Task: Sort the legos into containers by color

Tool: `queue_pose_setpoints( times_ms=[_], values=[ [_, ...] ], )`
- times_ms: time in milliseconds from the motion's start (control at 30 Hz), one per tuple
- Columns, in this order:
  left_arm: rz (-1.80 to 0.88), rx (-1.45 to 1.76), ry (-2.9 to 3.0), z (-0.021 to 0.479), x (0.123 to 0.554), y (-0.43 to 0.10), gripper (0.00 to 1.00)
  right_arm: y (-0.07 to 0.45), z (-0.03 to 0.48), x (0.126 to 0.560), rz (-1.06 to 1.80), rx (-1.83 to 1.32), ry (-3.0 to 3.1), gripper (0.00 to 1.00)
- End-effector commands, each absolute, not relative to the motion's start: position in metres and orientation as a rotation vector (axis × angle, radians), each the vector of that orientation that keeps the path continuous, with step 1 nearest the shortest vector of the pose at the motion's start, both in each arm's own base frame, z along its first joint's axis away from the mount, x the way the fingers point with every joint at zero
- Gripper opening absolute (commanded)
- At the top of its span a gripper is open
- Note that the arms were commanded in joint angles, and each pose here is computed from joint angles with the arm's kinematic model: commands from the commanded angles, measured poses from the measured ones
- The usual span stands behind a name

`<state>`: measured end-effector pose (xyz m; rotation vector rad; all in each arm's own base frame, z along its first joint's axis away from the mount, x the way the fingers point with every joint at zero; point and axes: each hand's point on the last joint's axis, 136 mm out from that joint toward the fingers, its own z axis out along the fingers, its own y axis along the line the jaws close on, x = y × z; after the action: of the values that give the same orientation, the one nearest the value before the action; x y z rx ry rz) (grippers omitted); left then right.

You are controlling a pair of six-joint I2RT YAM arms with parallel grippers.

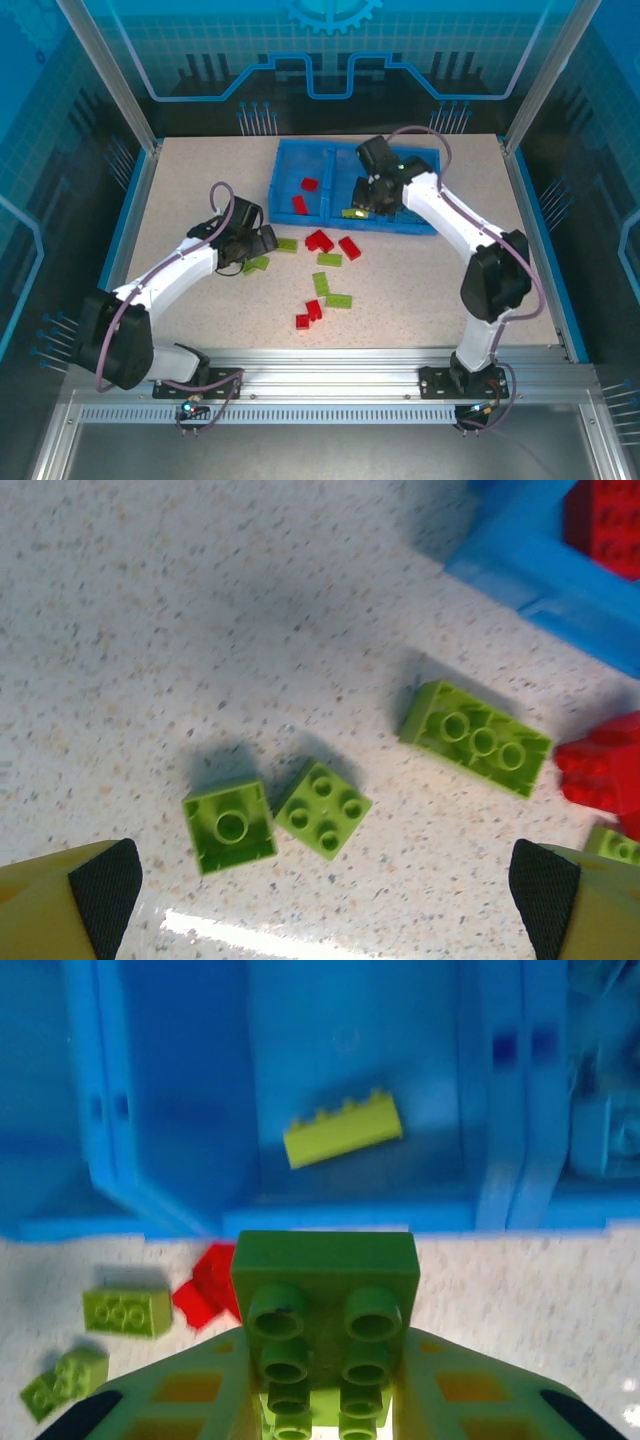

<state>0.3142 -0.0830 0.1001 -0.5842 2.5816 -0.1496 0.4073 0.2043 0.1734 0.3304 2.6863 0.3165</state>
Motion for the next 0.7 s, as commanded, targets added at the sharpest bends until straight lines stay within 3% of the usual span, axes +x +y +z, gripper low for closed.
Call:
queue_pose_setpoints(
  times_ms=[0,300,533,667],
  values=[
    [-0.104,-0.686,2.623,0.087,0.295,-0.072,0.99,0.189,0.159,0.435,0.176,0.237,2.722,0.32],
    [-0.065,-0.633,2.689,0.075,0.294,-0.073,0.99,0.207,0.131,0.490,0.208,0.188,2.798,0.35],
    [-0.049,-0.726,2.729,0.059,0.289,-0.069,0.99,0.201,0.103,0.499,0.188,0.237,2.866,0.40],
    [-0.051,-0.798,2.723,0.055,0.286,-0.067,0.99,0.198,0.100,0.500,0.190,0.237,2.871,0.48]
  ],
)
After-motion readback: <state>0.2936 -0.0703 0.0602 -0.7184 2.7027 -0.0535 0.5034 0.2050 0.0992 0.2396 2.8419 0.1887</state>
